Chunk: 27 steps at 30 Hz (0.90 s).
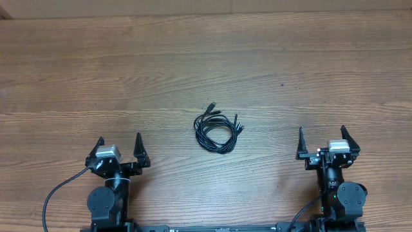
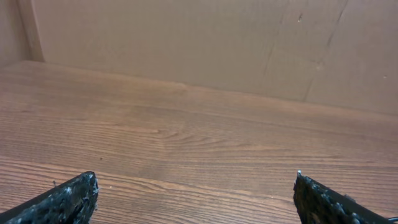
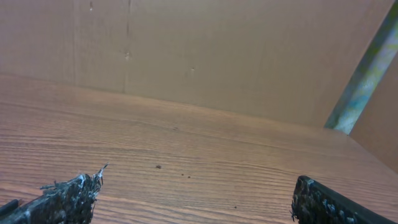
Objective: Untangle cables
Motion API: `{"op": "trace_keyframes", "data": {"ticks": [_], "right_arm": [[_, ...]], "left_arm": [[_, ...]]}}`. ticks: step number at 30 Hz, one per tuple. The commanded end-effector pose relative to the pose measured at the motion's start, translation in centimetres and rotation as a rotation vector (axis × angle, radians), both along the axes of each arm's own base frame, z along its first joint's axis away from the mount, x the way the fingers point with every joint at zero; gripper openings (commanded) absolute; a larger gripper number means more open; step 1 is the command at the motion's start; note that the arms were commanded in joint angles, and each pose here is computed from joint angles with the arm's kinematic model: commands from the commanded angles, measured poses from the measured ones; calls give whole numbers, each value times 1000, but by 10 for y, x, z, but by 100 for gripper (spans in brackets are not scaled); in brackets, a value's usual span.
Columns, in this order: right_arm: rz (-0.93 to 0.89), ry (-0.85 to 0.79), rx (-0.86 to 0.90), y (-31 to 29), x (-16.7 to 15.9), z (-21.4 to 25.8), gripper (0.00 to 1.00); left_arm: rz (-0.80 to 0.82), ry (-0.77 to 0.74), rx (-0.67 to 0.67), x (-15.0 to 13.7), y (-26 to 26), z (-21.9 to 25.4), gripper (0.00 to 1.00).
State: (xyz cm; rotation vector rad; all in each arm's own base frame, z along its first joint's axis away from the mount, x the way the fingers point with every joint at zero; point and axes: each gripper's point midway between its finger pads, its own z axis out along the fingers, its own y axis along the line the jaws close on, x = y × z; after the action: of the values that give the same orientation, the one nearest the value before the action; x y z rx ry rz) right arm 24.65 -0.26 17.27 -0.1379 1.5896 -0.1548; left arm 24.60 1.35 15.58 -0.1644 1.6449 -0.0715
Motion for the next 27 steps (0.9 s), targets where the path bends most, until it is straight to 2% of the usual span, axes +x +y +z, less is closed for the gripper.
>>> {"op": "trace_keyframes", "data": {"ticks": [1,27], "right_arm": [[-14,-2,-1,-3,0,-2,100],[-14,-2,-1,-3,0,-2,100]], "left_arm": [[-11,-4,8,0,-2,0,100],[-15,-12,7,0,-3,2,99]]}}
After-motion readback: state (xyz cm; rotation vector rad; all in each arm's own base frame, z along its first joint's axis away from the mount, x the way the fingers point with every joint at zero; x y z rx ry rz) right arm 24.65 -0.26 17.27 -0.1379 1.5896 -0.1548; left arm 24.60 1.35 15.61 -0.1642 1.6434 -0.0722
